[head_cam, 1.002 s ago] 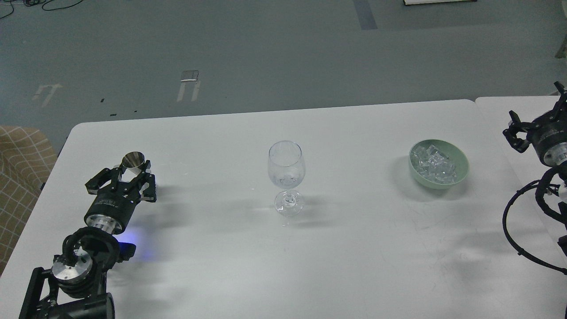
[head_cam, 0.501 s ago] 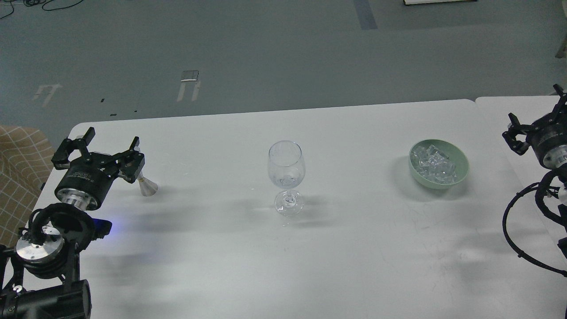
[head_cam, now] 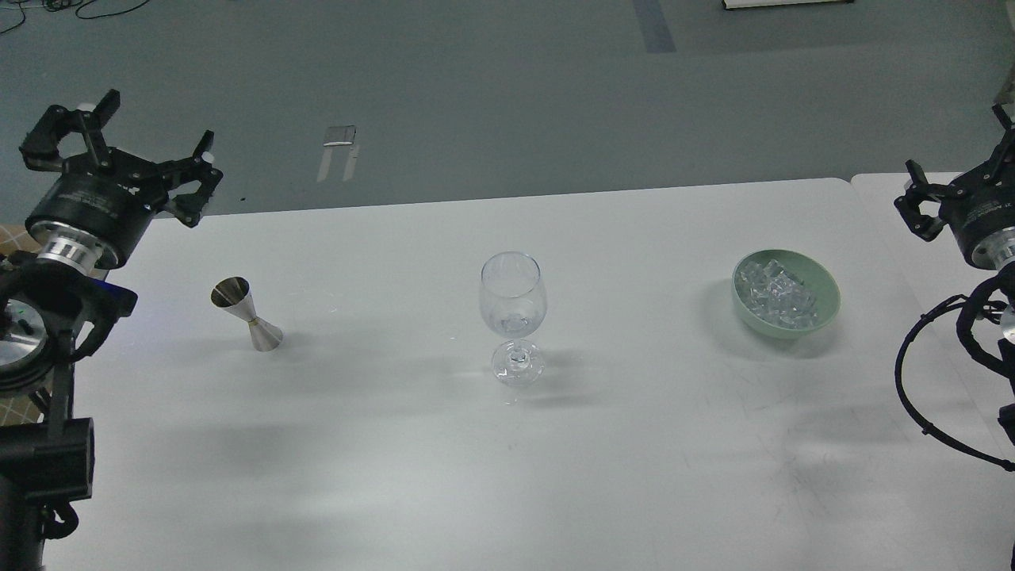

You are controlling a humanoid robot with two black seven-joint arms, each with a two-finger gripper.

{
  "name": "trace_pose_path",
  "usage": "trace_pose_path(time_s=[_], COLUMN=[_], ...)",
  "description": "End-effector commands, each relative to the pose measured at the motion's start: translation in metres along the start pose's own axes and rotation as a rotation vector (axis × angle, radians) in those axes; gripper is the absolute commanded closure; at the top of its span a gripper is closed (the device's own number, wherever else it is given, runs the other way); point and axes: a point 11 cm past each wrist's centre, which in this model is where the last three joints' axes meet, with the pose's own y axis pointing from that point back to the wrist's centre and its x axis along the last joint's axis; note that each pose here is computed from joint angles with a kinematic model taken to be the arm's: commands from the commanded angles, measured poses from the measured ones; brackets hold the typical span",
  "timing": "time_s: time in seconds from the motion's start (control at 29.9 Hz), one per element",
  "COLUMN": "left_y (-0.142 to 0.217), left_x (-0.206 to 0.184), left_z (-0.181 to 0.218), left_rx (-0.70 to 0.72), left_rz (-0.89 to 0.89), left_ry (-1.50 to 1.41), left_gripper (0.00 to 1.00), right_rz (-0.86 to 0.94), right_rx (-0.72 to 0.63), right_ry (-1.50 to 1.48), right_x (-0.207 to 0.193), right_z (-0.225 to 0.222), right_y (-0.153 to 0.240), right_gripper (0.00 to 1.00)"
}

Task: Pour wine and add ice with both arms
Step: 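Reach the right gripper down into the green bowl of ice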

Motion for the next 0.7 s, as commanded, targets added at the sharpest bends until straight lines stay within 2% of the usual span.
trace_pose_path(time_s=[0.0,0.1,0.23,0.43,0.67], left_y=[-0.007,-0.009,-0.006,-0.007,-0.011], left_x=[0.001,-0.001,-0.003,-0.018,-0.017], left_z=[-0.001,0.0,0.01,0.005,-0.008], left_rx=[0.02,-0.001,-0.113,-0.029,0.003], left_rz=[0.001,-0.018,-0.042,-0.075,-0.074], left_ry=[-0.011,-0.03,-0.118,-0.194,-0.242], left_gripper=[0.13,0.09,0.04,0.03,0.02], right_rz=[-0.007,-0.026,-0.093,-0.248,-0.325], right_rx=[-0.002,0.004,0.004,-0.046,-0.078], right_ry=[0.015,0.02,0.107,0.444,0.869], right_x=[-0.001,-0.008,-0.035,-0.076,-0.086], right_z=[-0.003,-0.006,-0.019,-0.037,-0.048], right_y=[-0.001,-0.005,-0.02,-0.025,-0.019], right_gripper=[0.0,0.0,0.0,0.0,0.0])
